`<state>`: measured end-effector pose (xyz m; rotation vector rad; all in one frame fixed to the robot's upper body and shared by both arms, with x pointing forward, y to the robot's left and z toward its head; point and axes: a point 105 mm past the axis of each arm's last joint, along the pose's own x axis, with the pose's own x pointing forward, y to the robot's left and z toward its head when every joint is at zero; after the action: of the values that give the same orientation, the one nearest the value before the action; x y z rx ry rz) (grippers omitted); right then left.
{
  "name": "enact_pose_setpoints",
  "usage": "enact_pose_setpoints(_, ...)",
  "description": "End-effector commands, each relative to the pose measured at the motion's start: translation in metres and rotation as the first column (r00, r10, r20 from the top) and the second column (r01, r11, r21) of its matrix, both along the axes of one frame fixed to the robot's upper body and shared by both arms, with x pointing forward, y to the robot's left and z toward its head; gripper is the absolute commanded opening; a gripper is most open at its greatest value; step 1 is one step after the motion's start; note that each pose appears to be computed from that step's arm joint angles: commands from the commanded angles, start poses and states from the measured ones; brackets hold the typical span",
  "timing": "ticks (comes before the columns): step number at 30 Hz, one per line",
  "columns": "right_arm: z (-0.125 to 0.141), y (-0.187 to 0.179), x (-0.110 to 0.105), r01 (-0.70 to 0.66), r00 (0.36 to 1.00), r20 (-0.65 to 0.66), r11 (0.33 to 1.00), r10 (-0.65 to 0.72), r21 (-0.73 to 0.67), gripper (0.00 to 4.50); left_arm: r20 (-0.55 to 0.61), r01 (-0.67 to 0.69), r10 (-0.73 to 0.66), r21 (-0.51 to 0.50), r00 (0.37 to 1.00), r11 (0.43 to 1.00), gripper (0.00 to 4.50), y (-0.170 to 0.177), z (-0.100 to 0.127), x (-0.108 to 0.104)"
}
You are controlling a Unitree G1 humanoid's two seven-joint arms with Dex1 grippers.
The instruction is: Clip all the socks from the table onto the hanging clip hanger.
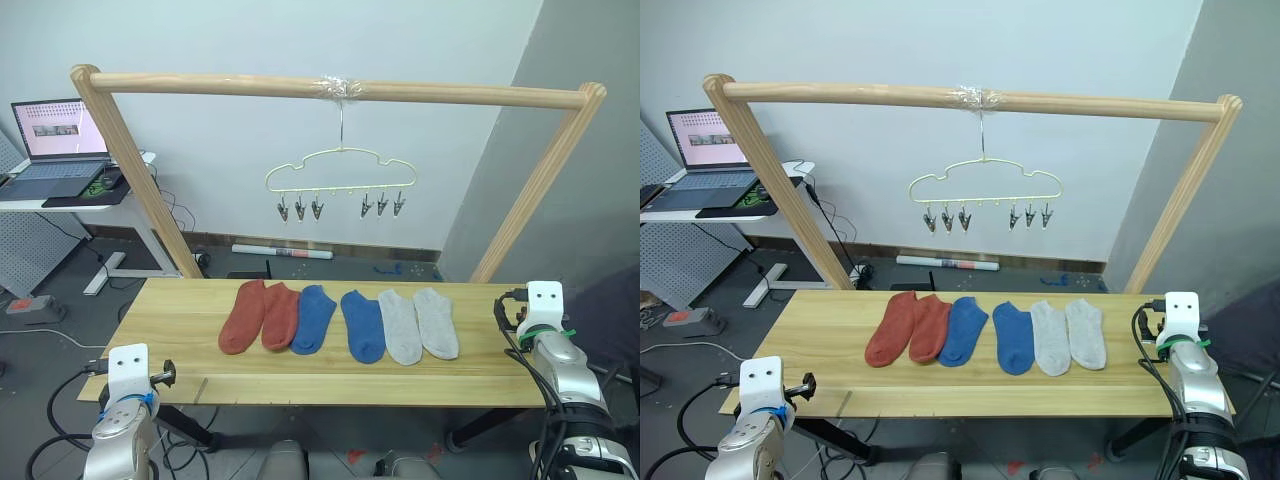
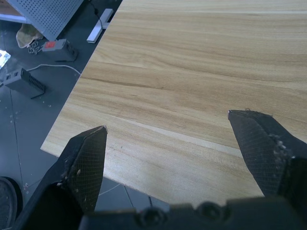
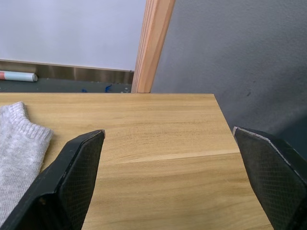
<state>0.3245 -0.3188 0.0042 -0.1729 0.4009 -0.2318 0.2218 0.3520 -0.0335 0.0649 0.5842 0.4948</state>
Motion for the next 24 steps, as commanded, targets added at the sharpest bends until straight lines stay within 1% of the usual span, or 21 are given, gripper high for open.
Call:
enact_pose_setpoints(1, 0.02, -0.003, 0.008, 0.004, 0.998, 0.066, 1.0, -0.003, -0.025, 4.5, 0.052, -0.005, 0.004, 0.02, 0.999, 1.0, 4.47, 0.005, 0.016, 0.006)
enact_pose_setpoints(7, 0.025, -0.002, 0.012, 0.001, 0.997, 0.079, 1.0, 0.001, -0.021, 4.5, 0.104, 0.003, -0.004, 0.013, 0.995, 1.0, 4.47, 0.004, 0.029, 0.011)
enact_pose_setpoints(13, 0.028, 0.003, 0.013, -0.011, 0.995, 0.098, 1.0, 0.013, -0.019, 4.5, 0.112, 0.024, -0.025, 0.011, 0.993, 1.0, 4.47, 0.002, 0.034, 0.01)
enact_pose_setpoints(15, 0.031, 0.007, 0.013, -0.021, 0.994, 0.108, 1.0, 0.022, -0.012, 4.5, 0.153, 0.051, -0.051, 0.005, 0.987, 0.999, 4.47, -0.002, 0.045, 0.013)
enact_pose_setpoints(19, 0.037, 0.024, 0.016, -0.066, 0.988, 0.14, 0.997, 0.06, 0.042, 4.5, 0.259, 0.124, -0.122, 0.009, 0.958, 0.992, 4.47, -0.012, 0.075, 0.024)
enact_pose_setpoints(21, 0.044, 0.039, 0.021, -0.128, 0.98, 0.166, 0.989, 0.113, 0.081, 4.5, 0.333, 0.187, -0.178, 0.005, 0.926, 0.982, 4.47, -0.024, 0.094, 0.035)
enact_pose_setpoints(24, 0.059, 0.073, 0.027, -0.285, 0.943, 0.217, 0.949, 0.253, 0.132, 4.5, 0.414, 0.296, -0.289, 0.048, 0.863, 0.954, 4.47, -0.047, 0.124, 0.052)
